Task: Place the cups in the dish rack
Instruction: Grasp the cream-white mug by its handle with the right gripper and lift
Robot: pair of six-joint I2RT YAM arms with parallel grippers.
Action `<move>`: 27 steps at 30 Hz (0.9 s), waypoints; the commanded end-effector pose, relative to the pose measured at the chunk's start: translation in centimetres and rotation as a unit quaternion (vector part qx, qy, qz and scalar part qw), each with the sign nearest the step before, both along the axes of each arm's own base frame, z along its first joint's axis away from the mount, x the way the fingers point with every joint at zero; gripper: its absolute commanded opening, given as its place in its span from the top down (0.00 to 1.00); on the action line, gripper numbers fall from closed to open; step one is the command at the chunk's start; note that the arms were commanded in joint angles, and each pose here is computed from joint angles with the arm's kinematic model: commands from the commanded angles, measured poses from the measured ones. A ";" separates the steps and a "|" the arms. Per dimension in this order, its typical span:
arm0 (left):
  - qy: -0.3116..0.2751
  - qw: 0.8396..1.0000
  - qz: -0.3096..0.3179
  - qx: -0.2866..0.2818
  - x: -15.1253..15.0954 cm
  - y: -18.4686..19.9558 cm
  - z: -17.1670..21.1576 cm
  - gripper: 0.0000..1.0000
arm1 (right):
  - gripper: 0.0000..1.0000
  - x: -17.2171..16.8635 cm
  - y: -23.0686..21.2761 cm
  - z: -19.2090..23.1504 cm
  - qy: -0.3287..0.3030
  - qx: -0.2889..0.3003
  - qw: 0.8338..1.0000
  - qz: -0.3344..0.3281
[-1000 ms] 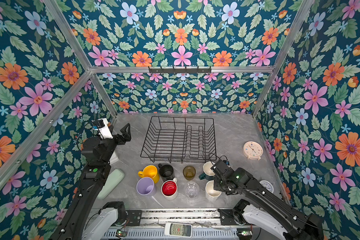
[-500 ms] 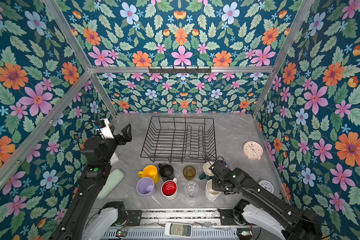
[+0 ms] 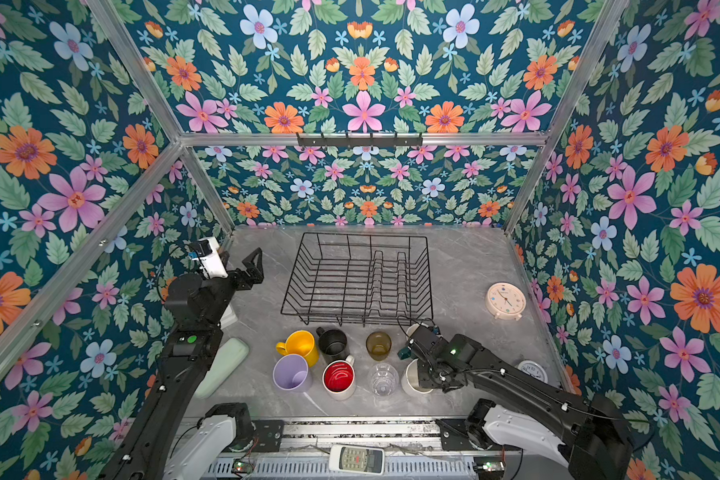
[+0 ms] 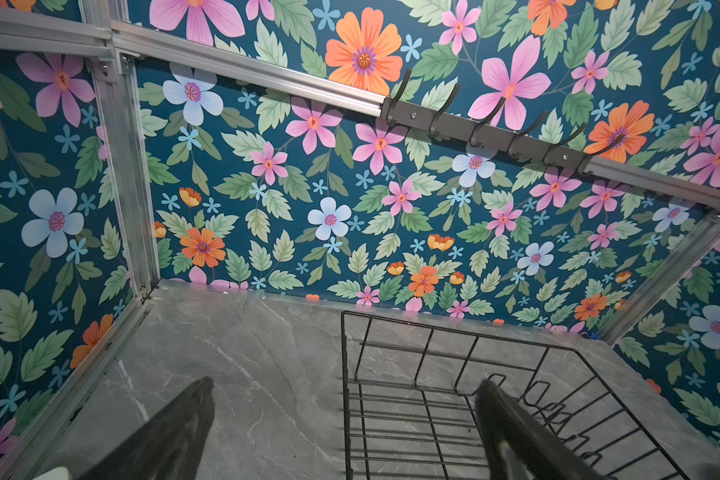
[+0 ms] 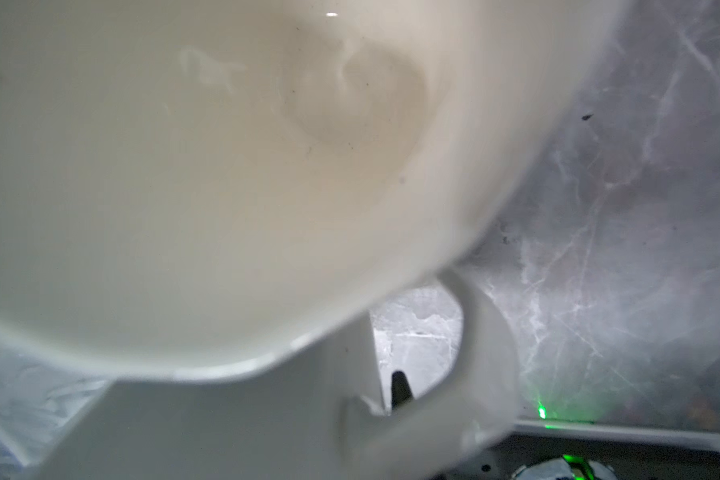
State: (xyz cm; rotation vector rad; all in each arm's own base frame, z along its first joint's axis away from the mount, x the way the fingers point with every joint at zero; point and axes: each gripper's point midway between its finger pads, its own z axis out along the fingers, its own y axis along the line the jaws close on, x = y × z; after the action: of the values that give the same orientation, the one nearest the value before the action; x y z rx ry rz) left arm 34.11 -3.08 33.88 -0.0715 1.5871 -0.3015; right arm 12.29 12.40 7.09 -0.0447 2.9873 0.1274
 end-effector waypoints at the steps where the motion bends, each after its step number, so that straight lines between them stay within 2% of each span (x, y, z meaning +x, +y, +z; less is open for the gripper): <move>1: -0.013 1.000 -0.002 -0.003 0.0 -0.1 0.7 0.00 | 0.97 0.4 -0.3 0.3 -0.012 -0.011 1.000 -0.003; 2: -0.014 1.000 -0.002 -0.003 0.0 -0.1 0.7 0.00 | 1.00 0.5 -0.4 0.5 -0.014 -0.011 1.000 -0.004; 11: -0.015 1.000 -0.004 -0.005 -0.1 -0.1 0.7 0.00 | 1.00 0.2 -1.2 4.0 -0.028 -0.009 1.000 -0.012; 24: -0.024 0.999 -0.029 -0.012 -0.4 -1.0 1.1 0.00 | 1.00 -1.3 -1.2 11.1 -0.049 0.058 0.997 0.011; 27: -0.028 0.999 -0.042 -0.013 -0.5 -1.4 1.3 0.00 | 1.00 -1.2 0.1 12.4 -0.058 0.095 0.994 0.023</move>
State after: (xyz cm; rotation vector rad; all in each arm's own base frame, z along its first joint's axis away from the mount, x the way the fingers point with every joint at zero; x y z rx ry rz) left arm 33.81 -3.89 33.88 -0.0504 1.5830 -0.3569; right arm 11.25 11.58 18.51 -0.0601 2.8623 0.3166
